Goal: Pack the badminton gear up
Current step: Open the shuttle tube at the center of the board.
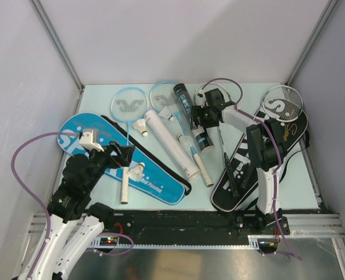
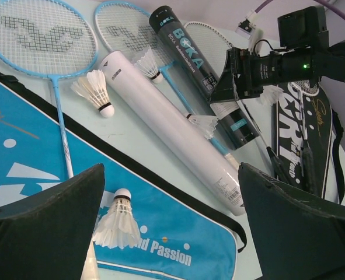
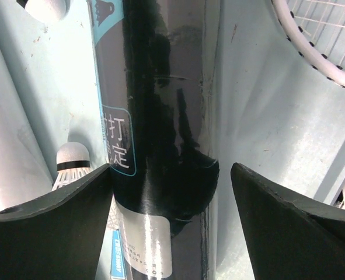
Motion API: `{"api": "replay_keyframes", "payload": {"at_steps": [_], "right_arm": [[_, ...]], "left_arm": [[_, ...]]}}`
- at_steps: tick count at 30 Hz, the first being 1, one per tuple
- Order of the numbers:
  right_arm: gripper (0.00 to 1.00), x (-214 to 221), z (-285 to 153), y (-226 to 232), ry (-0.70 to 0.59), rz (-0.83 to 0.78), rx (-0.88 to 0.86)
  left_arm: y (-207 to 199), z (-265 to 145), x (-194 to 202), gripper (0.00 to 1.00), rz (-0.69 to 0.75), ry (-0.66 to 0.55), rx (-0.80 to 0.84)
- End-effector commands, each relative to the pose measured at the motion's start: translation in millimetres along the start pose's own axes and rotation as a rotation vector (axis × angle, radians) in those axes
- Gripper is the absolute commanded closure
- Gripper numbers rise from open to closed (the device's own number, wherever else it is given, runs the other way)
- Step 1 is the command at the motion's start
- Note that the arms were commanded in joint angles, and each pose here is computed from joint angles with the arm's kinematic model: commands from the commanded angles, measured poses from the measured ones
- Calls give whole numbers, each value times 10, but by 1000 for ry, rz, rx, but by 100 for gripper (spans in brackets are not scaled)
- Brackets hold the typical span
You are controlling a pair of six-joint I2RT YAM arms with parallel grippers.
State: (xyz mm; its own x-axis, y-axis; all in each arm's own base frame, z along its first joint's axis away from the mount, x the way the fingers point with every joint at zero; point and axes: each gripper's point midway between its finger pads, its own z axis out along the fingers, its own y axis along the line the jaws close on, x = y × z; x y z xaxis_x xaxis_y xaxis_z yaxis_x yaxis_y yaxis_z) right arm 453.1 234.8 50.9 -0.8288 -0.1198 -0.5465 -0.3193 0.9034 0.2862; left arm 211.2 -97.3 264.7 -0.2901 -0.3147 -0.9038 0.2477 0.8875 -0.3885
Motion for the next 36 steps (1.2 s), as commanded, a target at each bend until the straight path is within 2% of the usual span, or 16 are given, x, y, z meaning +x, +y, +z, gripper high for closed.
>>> {"api": "replay_keyframes", "payload": {"at_steps": [1,7,11,16,21,26,33,36], "right_arm": [[13,-152,5,-85,-31,-4,27],[10,-212,29,-97,-45,15,10],[11,-190,88,-66,-40,19,-12],[22,-306,-11,-62,-78,15,-19],[37,-656,-462,40,-195,27,-53],[41,-840,-1010,192,-328,31,-76],[44,-684,-1729,670,-467,44,-177],[46,-534,-1949,987,-519,35,-231]], "left_arm": [[-102,-8,14,0,-32,15,47],[-316,-73,-142,0,-54,21,124],[-308,-81,-177,0,-76,9,112],[-302,-42,-75,0,-116,43,109],[-304,1,-29,0,-151,66,100],[-346,122,-109,0,-185,59,97],[-581,479,-409,0,-193,30,163],[-746,717,-516,0,-254,33,216]]}}
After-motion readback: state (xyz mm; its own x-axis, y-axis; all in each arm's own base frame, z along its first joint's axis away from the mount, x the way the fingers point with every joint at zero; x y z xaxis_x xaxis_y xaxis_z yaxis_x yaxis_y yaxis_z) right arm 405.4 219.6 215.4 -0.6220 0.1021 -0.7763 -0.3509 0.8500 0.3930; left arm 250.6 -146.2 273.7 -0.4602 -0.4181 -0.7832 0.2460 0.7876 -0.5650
